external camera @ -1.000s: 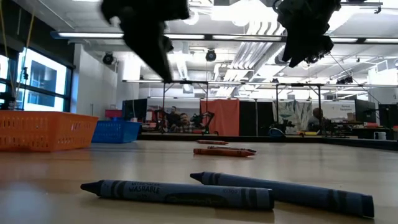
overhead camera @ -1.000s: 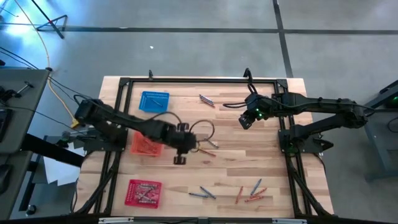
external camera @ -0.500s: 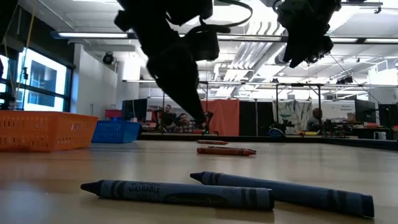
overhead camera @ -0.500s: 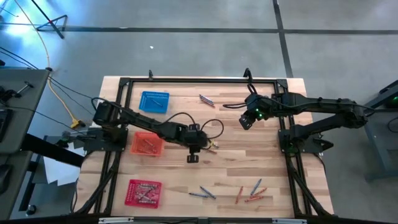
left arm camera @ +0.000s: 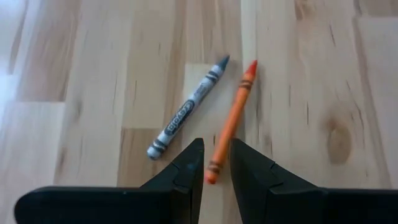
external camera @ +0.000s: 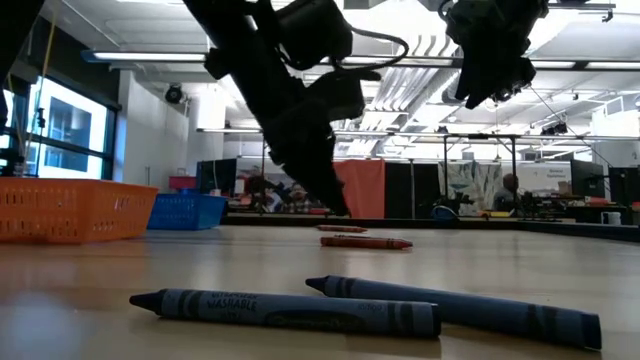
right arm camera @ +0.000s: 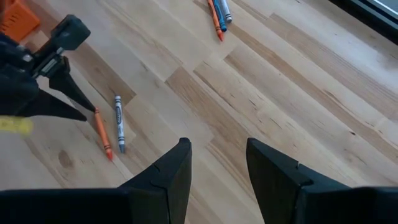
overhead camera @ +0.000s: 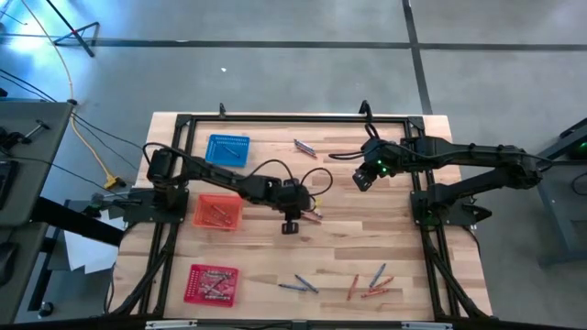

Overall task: Sort crayons
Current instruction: Put the orange crayon into the orange bin

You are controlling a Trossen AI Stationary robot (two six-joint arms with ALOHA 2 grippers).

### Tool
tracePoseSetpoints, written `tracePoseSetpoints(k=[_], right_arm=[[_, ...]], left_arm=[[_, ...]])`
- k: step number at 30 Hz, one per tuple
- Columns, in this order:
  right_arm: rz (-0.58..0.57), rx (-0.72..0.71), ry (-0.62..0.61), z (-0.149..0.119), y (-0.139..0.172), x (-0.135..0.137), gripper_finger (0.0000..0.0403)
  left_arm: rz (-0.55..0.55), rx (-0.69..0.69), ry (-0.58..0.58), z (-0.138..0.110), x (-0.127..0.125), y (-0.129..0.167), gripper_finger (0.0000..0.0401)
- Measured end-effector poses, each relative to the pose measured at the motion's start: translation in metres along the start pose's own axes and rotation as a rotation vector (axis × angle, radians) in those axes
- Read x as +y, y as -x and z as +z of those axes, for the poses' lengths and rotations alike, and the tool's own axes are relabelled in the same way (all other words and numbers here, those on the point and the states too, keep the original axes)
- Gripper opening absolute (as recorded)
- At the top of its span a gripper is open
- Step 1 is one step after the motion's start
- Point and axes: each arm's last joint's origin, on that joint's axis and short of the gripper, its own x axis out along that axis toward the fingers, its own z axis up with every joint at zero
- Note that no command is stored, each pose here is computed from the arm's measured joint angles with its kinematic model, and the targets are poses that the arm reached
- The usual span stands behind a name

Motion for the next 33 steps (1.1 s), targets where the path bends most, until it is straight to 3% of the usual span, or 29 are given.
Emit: tracePoseSetpoints(k=[11,22,33], right_arm=[[-0.001,0.001,0.005,0.0,0.0,0.0,0.0149],[-0.001,0.001,0.019,0.0,0.0,0.0,0.0149],[0.0,0.0,0.019,0.0,0.0,0.0,0.0149]], left_arm=[[-0.019,-0.022,0.002,0.002,0.001,0.0,0.0065],[-0.046,0.015,0.022,-0.008,0.013,-0.027,0.0065],[-0.072,0.056,0.035,-0.013,0.016,-0.03,0.0065]])
